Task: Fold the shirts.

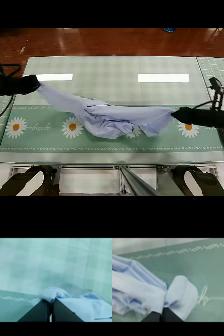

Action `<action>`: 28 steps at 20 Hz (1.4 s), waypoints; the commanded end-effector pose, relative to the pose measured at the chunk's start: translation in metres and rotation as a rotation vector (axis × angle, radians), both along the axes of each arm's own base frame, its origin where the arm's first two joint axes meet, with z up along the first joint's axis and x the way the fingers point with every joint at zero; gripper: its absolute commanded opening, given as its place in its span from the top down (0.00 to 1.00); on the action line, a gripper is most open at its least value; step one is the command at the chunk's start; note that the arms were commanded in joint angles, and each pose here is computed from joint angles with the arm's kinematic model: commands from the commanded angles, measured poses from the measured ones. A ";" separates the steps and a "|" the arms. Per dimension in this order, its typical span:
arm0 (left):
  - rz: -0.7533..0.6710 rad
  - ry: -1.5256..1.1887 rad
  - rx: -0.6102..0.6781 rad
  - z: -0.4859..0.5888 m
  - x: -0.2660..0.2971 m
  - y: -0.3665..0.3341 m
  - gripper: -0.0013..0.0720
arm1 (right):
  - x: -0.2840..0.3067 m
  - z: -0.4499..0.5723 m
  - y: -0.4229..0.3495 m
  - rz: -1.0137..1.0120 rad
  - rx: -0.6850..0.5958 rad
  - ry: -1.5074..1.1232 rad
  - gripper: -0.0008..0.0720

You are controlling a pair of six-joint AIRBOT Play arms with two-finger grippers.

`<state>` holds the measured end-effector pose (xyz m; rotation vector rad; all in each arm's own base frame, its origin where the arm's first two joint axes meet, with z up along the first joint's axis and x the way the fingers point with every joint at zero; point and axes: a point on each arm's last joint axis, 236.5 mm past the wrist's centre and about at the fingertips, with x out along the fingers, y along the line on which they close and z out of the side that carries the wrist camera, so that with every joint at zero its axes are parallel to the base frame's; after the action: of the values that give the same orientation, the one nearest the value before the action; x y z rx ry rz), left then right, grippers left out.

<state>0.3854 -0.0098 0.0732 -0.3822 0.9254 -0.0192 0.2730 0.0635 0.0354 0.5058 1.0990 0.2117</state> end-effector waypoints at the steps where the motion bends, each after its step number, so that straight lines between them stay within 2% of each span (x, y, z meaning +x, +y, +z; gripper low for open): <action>1: 0.081 0.049 -0.205 -0.045 0.044 -0.020 0.96 | 0.060 -0.042 -0.013 -0.048 0.024 0.024 0.96; 5: 0.102 0.135 -0.353 -0.068 0.057 -0.042 0.94 | 0.115 -0.075 -0.022 -0.063 0.063 0.128 0.95; 6: 0.079 0.156 -0.353 -0.067 0.054 -0.045 0.73 | 0.124 -0.081 -0.022 -0.084 0.086 0.163 0.77; 7: 0.053 0.181 -0.354 -0.065 0.048 -0.046 0.35 | 0.130 -0.082 -0.021 -0.092 0.103 0.189 0.47; 8: 0.007 0.221 -0.330 -0.062 0.038 -0.041 0.29 | 0.134 -0.077 -0.024 -0.065 0.101 0.199 0.43; 12: -0.034 0.369 -0.253 -0.041 -0.015 0.026 0.29 | 0.126 -0.033 -0.086 -0.094 0.022 0.184 0.43; 15: 0.076 0.340 -0.335 -0.036 -0.048 0.055 0.29 | 0.078 -0.039 -0.138 -0.194 -0.075 0.260 0.43; 18: 0.066 0.393 -0.531 -0.067 -0.095 0.001 0.29 | 0.030 -0.077 -0.130 -0.298 -0.020 0.310 0.43; 20: 0.028 0.504 -0.637 -0.098 -0.137 -0.051 0.29 | 0.013 -0.094 -0.107 -0.300 0.027 0.288 0.43; 23: -0.070 0.648 -0.630 -0.142 -0.194 -0.098 0.29 | -0.004 -0.104 -0.087 -0.284 0.071 0.283 0.43; 28: -0.089 0.592 -0.626 -0.160 -0.187 -0.140 0.29 | -0.009 -0.107 -0.084 -0.273 0.077 0.296 0.43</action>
<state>0.1997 -0.1255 -0.0740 -0.9590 1.5494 -0.2866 0.2684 -0.0248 -0.0685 0.7574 1.2992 -0.0720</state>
